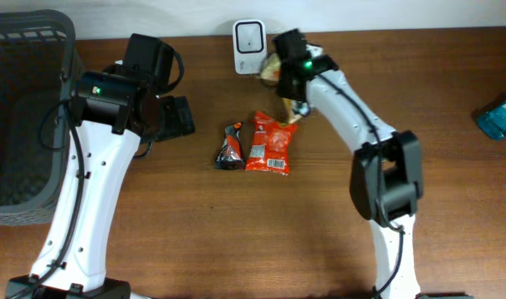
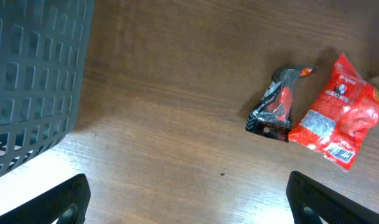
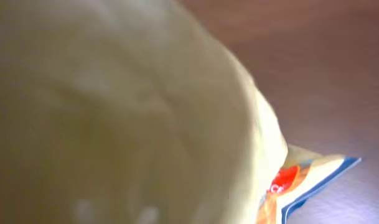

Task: Scan the item barcode
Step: 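Hold the wipes pack under the scanner with the right gripper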

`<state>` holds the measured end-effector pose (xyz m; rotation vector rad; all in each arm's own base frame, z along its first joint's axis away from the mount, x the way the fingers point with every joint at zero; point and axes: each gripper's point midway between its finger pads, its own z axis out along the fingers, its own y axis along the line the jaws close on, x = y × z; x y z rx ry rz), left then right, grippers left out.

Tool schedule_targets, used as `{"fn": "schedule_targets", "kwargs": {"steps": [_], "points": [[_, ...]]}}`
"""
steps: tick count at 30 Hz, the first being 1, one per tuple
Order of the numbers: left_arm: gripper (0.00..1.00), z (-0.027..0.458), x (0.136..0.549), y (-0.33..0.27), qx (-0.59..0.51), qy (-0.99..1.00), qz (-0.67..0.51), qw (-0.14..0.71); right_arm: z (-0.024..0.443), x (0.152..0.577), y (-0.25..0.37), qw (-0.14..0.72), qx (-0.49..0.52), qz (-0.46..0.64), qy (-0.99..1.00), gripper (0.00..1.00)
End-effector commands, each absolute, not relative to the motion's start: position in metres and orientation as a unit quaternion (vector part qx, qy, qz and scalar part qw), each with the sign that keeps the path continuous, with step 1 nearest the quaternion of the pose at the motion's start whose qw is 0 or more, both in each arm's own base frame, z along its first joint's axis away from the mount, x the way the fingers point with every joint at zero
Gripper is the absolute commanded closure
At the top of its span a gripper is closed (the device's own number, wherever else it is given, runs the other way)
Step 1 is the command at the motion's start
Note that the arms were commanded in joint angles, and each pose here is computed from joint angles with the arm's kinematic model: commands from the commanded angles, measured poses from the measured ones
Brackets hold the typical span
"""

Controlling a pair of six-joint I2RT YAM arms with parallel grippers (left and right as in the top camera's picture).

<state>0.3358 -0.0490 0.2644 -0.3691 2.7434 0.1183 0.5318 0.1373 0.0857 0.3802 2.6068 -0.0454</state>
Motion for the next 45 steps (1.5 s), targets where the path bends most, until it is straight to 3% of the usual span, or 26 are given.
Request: {"fn": "schedule_targets", "kwargs": {"steps": [1, 3, 6, 7, 8, 14, 16, 17, 22, 27, 28, 29, 31, 35, 38, 40, 45], "points": [[0.01, 0.267, 0.336, -0.047, -0.124, 0.973, 0.047, 0.189, 0.154, 0.519, 0.074, 0.259, 0.17, -0.05, 0.949, 0.96], [0.01, 0.267, 0.336, -0.047, -0.124, 0.973, 0.047, 0.189, 0.141, 0.498, 0.042, 0.204, 0.189, -0.074, 0.958, 0.9], [0.01, 0.267, 0.336, -0.047, -0.124, 0.973, 0.047, 0.189, 0.123, 0.47, 0.027, 0.116, 0.159, -0.04, 0.98, 0.53], [0.01, 0.267, 0.336, -0.047, -0.124, 0.973, 0.047, 0.189, 0.12, 0.466, 0.029, 0.102, 0.134, -0.028, 0.985, 0.32], [0.01, 0.267, 0.336, -0.047, -0.124, 0.973, 0.047, 0.189, 0.118, 0.464, 0.028, 0.095, 0.119, -0.029, 0.988, 0.19], [0.01, 0.267, 0.336, -0.047, -0.124, 0.973, 0.047, 0.189, 0.129, 0.485, -0.019, 0.149, 0.122, -0.129, 0.973, 0.17], [0.01, 0.267, 0.336, -0.047, -0.124, 0.973, 0.047, 0.189, 0.13, 0.487, -0.04, 0.145, 0.083, -0.144, 0.975, 0.05], [0.01, 0.267, 0.336, -0.047, -0.124, 0.973, 0.047, 0.189, 0.125, 0.485, -0.048, 0.132, 0.053, -0.126, 0.982, 0.01], [0.01, 0.267, 0.336, -0.047, -0.124, 0.973, 0.047, 0.189, 0.091, 0.5, -0.042, 0.135, -0.023, 0.059, 0.989, 0.01], [0.01, 0.267, 0.336, -0.047, -0.124, 0.973, 0.047, 0.189, 0.052, 0.511, -0.05, 0.125, -0.065, 0.043, 0.989, 0.0], [0.01, 0.267, 0.336, -0.047, -0.124, 0.973, 0.047, 0.189, 0.045, 0.511, -0.052, 0.12, -0.061, 0.04, 0.99, 0.07], [0.01, 0.267, 0.336, -0.047, -0.124, 0.973, 0.047, 0.189, 0.038, 0.51, -0.052, 0.112, -0.056, 0.042, 0.991, 0.26], [0.01, 0.267, 0.336, -0.047, -0.124, 0.973, 0.047, 0.189, 0.036, 0.509, -0.052, 0.11, -0.047, 0.044, 0.992, 0.47], [0.01, 0.267, 0.336, -0.047, -0.124, 0.973, 0.047, 0.189, 0.036, 0.503, -0.047, 0.094, 0.005, 0.052, 0.994, 0.76], [0.01, 0.267, 0.336, -0.047, -0.124, 0.973, 0.047, 0.189, 0.052, 0.501, -0.027, 0.086, 0.007, 0.056, 0.995, 0.81], [0.01, 0.267, 0.336, -0.047, -0.124, 0.973, 0.047, 0.189, 0.077, 0.506, -0.006, 0.093, 0.031, 0.062, 0.993, 0.94], [0.01, 0.267, 0.336, -0.047, -0.124, 0.973, 0.047, 0.189, 0.148, 0.537, 0.083, 0.174, 0.096, 0.116, 0.973, 0.96]]}}
